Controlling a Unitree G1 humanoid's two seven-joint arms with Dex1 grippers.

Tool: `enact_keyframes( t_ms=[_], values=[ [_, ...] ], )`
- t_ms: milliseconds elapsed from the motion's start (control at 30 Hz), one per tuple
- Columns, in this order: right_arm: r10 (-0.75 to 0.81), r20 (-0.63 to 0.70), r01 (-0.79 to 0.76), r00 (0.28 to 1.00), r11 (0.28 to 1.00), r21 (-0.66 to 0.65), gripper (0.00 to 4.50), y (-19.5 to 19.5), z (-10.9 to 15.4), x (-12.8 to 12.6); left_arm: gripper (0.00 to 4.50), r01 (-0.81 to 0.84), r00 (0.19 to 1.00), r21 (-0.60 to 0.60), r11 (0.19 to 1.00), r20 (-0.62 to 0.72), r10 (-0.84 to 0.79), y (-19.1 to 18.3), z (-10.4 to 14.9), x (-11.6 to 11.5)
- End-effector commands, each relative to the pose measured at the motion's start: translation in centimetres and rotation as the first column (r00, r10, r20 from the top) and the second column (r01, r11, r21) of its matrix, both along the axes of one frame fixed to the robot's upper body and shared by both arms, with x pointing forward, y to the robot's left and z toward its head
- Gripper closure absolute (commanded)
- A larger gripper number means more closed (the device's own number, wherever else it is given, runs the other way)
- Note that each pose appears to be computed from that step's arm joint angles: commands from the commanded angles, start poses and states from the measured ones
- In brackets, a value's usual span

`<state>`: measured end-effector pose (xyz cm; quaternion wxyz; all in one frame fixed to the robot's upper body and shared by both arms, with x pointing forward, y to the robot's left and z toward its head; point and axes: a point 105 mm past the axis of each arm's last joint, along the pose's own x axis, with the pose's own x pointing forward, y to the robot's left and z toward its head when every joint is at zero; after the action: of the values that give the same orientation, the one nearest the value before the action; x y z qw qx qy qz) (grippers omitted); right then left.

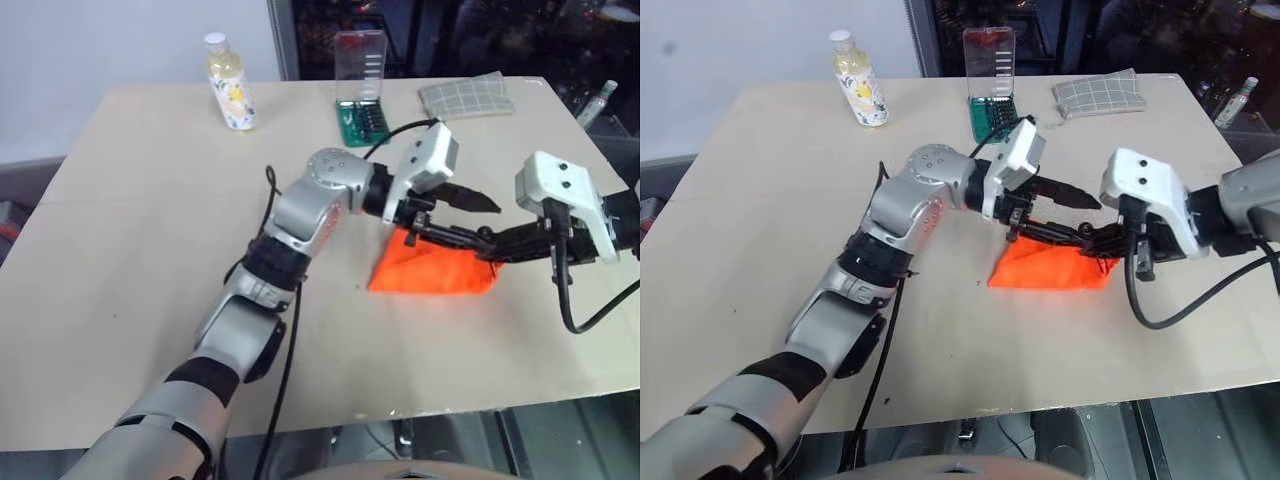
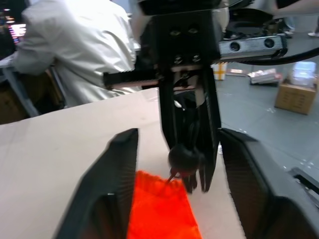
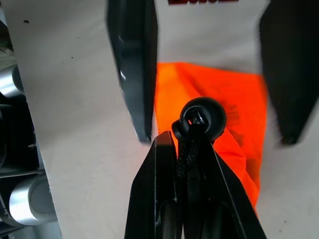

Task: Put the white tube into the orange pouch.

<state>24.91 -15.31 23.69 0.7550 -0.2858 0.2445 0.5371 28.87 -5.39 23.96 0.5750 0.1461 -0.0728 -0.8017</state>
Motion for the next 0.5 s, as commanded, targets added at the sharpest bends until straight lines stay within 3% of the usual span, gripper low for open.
enact_keyframes(
  t_ms=[33, 67, 100, 433, 500],
  values=[
    [0.007, 0.047, -0.008, 0.999, 1.000, 0.013, 4.50, 0.2, 1.1, -0.2, 3.59, 0.036, 0.999, -0.003, 0.999, 0.039, -0.036, -0.3, 0.7, -0.6],
    [0.005, 0.047, -0.006, 0.999, 1.000, 0.016, 4.50, 0.2, 1.1, -0.2, 4.17, 0.037, 0.999, 0.000, 0.999, 0.039, -0.037, -0.3, 0.6, -0.5],
    [0.003, 0.048, -0.004, 0.999, 1.000, 0.017, 4.50, 0.2, 1.2, -0.3, 4.43, 0.034, 0.999, 0.001, 0.999, 0.038, -0.034, -0.2, 0.6, -0.5],
    [-0.036, 0.065, 0.034, 0.997, 0.999, 0.024, 4.50, -0.4, 1.6, -0.1, 4.43, -0.019, 1.000, -0.020, 1.000, -0.002, 0.019, 0.2, 0.4, 0.4],
    [-0.039, 0.067, 0.038, 0.997, 0.999, 0.023, 4.50, -0.5, 1.6, -0.1, 3.58, -0.052, 0.999, -0.036, 0.998, 0.013, 0.052, 0.3, 0.5, 0.9]
  ],
)
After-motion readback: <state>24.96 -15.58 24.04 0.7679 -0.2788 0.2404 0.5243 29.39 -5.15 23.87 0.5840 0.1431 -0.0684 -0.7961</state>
